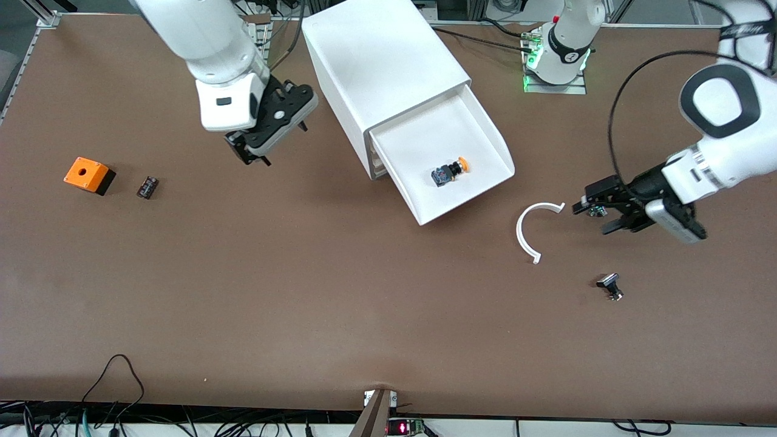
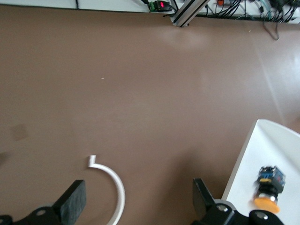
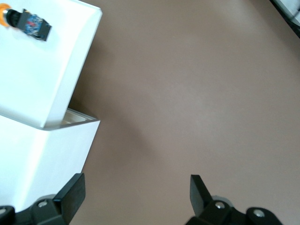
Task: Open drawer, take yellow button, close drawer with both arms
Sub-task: 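Lower the right gripper into the drawer over the orange button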
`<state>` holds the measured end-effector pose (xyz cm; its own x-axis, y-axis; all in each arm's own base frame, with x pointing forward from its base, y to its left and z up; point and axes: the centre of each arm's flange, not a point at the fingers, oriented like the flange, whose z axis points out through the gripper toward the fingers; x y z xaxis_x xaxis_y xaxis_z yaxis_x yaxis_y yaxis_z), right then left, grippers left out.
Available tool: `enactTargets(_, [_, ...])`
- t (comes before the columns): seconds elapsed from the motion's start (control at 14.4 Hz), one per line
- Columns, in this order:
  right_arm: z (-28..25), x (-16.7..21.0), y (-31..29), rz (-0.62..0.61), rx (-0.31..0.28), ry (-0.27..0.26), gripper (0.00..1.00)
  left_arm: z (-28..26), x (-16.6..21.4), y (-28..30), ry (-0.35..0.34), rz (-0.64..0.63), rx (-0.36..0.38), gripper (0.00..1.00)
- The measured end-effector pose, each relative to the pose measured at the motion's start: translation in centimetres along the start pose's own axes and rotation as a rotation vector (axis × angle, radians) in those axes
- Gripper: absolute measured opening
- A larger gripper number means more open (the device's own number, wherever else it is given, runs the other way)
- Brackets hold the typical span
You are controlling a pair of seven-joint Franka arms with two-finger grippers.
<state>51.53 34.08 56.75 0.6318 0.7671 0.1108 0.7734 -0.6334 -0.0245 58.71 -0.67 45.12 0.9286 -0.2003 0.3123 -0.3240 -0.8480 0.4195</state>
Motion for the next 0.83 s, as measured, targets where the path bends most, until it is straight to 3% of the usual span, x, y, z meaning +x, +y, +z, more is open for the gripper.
enactTargets(0.21, [3.2,2.7,-1.8,-0.167,-0.01,0.035,0.99,-5.9,0.0,0.4,-0.079,0.126,0.172,1.0])
enactTargets(0.35, [4.3,5.0,-4.7,-0.287,-0.013,0.058,0.99,-9.8,1.0,2.0,-0.139,0.139,0.266,1.0])
enactTargets(0.56, [3.9,7.6,-11.9,-0.478,0.001,0.058,0.99,-13.6,1.8,4.8,-0.234,0.075,0.404,1.0])
enactTargets(0.83, [7.4,9.6,-18.1,-0.691,0.056,0.029,0.99,-12.2,0.8,7.1,-0.359,-0.123,0.51,1.0])
